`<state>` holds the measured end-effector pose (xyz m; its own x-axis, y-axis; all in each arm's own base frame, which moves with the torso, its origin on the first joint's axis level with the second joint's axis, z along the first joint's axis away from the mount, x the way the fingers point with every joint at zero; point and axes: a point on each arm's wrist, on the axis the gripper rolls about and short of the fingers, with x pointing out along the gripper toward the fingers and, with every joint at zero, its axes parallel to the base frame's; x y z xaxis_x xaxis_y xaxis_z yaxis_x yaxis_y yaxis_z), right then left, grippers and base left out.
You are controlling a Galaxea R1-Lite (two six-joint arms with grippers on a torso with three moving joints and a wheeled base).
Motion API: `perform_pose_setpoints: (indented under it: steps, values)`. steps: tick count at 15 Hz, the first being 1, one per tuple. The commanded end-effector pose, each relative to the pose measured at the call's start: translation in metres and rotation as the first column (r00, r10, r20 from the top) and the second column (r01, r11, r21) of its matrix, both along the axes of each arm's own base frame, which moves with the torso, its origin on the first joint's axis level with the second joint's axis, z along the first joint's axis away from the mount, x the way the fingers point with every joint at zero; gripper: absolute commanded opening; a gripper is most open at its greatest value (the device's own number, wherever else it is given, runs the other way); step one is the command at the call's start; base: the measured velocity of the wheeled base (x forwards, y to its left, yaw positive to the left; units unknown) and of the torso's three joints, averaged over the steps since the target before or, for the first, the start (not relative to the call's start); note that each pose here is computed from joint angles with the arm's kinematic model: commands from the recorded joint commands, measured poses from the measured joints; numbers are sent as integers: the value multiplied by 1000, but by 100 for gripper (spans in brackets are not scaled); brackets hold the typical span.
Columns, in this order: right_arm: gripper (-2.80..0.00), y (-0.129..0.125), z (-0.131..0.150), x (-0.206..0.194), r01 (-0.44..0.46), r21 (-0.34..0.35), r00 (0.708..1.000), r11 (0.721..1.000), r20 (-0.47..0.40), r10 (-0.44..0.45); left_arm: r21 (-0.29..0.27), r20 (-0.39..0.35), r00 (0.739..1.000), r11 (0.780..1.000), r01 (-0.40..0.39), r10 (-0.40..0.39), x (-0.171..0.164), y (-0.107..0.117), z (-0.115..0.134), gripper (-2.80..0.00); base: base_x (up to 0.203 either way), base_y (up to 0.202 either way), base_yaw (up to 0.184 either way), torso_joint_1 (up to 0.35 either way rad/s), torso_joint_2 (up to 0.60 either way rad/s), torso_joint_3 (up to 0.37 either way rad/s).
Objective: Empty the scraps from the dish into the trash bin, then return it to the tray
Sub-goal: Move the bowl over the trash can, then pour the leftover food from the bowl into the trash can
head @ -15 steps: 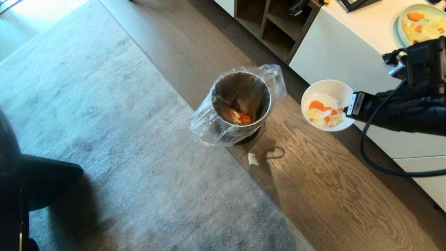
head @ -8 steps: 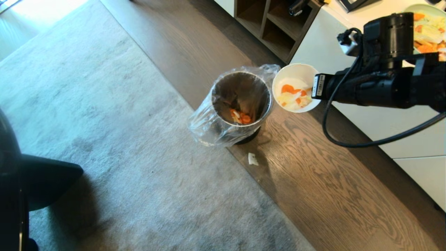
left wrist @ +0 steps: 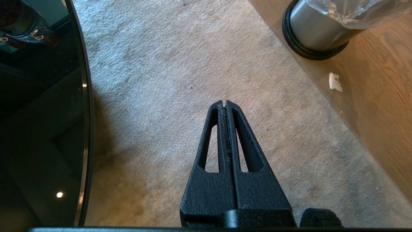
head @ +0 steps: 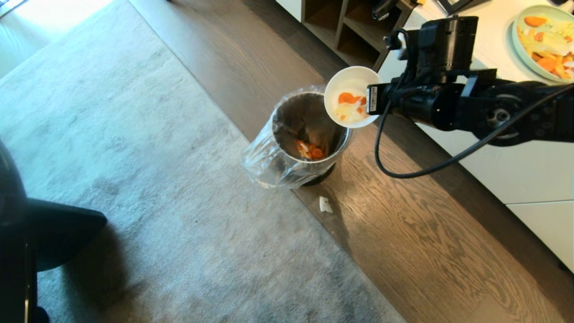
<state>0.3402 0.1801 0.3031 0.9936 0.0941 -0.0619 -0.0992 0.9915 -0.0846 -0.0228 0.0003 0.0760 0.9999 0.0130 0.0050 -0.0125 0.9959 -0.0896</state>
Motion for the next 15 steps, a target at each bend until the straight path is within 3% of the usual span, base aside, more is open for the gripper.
perform_pose_setpoints:
  steps: [1, 5, 9, 15]
  values:
    - [-280, 10, -9, 17, 3, -86, 996, 996, 92, 5, -1, 1, 1000, 1000, -1, 1, 0, 0, 0, -280, 0, 0, 0, 0, 0, 0]
    - [-280, 18, -8, 29, 61, -226, 958, 972, 287, 7, -1, 1, 1000, 1000, -1, 1, 0, 0, 0, -280, 0, 0, 0, 0, 0, 0]
    - [-280, 26, -6, 30, 128, -303, 905, 944, 425, 13, -1, 1, 1000, 1000, -1, 1, 0, 0, 0, -280, 0, 0, 0, 0, 0, 0]
    - [-280, 50, -6, 16, 75, -314, 898, 947, 433, 72, -1, 1, 1000, 1000, -1, 1, 0, 0, 0, -280, 0, 0, 0, 0, 0, 0]
